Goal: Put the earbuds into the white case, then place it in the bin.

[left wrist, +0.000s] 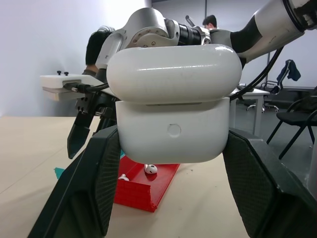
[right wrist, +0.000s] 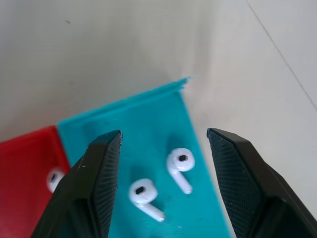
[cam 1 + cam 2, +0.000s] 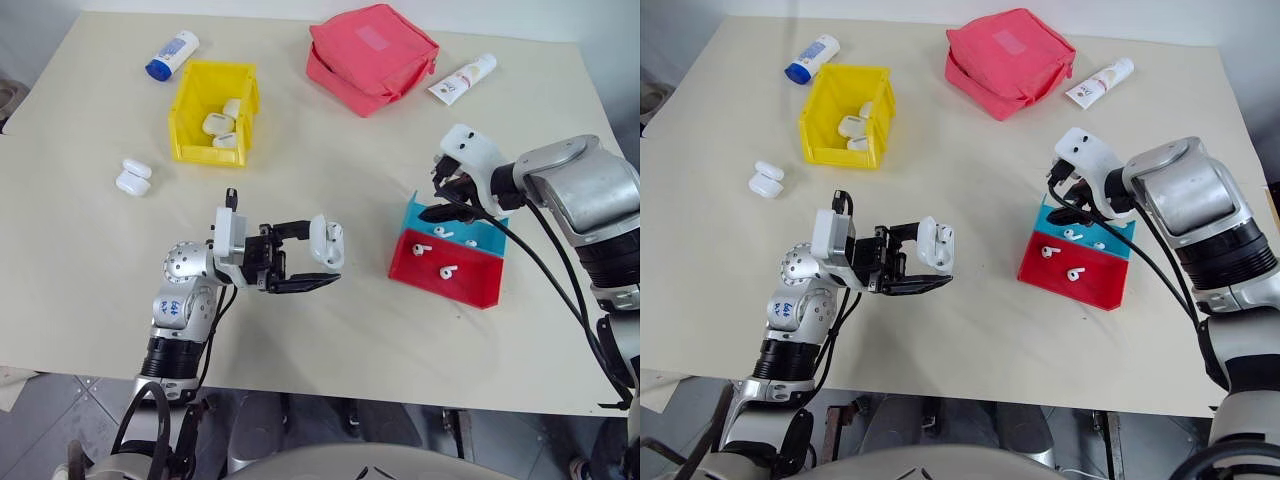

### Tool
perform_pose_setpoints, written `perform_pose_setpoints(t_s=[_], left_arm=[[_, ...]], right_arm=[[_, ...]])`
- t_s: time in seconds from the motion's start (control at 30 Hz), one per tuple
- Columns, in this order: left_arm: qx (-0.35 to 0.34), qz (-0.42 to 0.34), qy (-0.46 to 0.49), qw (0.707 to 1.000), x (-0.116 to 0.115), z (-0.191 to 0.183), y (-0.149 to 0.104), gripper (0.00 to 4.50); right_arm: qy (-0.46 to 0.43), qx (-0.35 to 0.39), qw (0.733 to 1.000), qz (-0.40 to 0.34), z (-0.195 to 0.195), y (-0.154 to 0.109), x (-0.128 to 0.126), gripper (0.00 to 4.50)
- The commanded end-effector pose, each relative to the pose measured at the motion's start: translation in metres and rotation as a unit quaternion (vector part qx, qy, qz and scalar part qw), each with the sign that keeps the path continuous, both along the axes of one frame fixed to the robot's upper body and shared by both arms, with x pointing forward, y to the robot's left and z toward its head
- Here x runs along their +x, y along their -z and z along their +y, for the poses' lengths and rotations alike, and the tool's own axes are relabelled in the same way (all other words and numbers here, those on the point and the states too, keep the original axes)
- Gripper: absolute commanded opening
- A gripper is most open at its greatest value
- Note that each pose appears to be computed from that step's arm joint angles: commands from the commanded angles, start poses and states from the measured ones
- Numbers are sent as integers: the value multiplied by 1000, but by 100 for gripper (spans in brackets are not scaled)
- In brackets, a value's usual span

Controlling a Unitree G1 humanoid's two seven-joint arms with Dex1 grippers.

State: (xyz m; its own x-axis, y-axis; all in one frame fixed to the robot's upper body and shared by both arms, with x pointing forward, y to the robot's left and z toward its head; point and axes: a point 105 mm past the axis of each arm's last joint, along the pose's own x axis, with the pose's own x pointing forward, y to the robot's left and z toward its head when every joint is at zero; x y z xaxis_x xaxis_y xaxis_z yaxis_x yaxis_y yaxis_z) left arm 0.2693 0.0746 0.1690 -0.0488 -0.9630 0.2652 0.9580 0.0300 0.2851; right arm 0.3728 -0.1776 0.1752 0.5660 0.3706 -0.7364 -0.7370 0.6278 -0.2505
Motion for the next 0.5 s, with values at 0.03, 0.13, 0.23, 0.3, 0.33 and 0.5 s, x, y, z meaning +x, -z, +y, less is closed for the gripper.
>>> perform_pose_setpoints(t_s=[0.03,0.13,0.23,0.3,0.33,0.5], left_arm=[[-14,-20,7,1000,-4,-2,-9,277],[-15,-20,6,1000,-5,-2,-8,277],[-15,-19,8,1000,-6,-1,-8,277],[-15,-18,9,1000,-6,-1,-8,277],[-14,-17,9,1000,-7,-1,-8,277],[-14,-18,6,1000,-6,0,-8,277]], right_arm=[[-3,-14,1000,-18,-1,-9,6,287],[2,-26,1000,-12,-4,-5,8,287],[5,-30,1000,-7,-5,-1,11,287],[9,-34,999,-4,-6,2,13,287],[10,-36,999,-3,-7,2,14,287],[9,-41,999,4,-8,6,17,287]])
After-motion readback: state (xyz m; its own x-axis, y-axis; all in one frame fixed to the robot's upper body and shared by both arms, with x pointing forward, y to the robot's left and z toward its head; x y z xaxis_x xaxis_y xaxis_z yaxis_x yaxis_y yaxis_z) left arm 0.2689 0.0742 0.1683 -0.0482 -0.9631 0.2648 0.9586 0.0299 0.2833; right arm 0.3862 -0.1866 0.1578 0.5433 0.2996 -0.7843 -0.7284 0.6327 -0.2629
